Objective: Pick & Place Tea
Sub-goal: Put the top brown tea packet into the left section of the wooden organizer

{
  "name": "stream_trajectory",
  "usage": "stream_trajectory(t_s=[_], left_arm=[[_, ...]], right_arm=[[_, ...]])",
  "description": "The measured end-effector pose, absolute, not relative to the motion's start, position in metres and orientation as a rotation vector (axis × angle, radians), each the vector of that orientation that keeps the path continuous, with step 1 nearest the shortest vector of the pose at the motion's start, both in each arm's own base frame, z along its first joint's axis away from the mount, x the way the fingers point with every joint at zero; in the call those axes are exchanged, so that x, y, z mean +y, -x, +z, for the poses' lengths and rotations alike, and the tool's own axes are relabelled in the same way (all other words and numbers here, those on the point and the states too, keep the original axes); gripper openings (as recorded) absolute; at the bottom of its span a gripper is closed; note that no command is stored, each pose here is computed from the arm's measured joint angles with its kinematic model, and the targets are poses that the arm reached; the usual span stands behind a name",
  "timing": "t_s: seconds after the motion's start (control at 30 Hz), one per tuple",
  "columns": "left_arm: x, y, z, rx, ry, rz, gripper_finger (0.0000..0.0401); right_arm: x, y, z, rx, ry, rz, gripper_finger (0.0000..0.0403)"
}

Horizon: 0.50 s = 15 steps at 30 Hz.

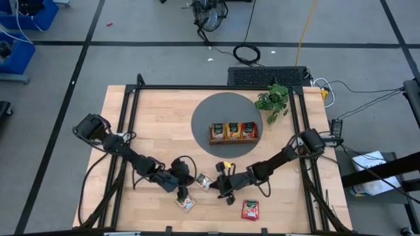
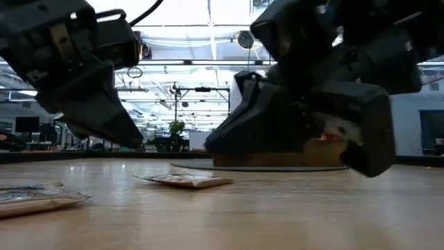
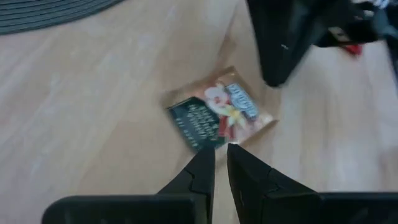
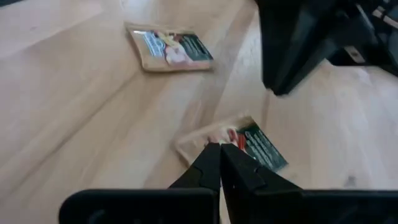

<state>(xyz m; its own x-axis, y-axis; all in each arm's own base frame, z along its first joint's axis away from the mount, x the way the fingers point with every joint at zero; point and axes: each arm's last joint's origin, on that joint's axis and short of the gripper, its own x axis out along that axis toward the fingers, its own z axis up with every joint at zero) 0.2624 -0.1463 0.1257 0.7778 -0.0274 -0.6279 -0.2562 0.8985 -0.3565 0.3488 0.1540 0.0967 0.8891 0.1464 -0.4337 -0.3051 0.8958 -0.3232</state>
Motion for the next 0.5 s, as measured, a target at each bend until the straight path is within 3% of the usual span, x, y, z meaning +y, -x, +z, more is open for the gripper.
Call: stream_trajectory(t_s=[0.13, 0.5], left_arm=[[-0.145, -0.263, 0.126, 0.675, 0.420, 0.127, 0.0075], [-0.131, -0.268, 0.123, 0.712, 0.504, 0.170, 0.0239]], right_arm=[[0.146, -0.351, 0.095, 0.444, 0.374, 0.230, 0.0000], [0.132, -0.358, 0.066, 0.497, 0.292, 0.275, 0.0000]])
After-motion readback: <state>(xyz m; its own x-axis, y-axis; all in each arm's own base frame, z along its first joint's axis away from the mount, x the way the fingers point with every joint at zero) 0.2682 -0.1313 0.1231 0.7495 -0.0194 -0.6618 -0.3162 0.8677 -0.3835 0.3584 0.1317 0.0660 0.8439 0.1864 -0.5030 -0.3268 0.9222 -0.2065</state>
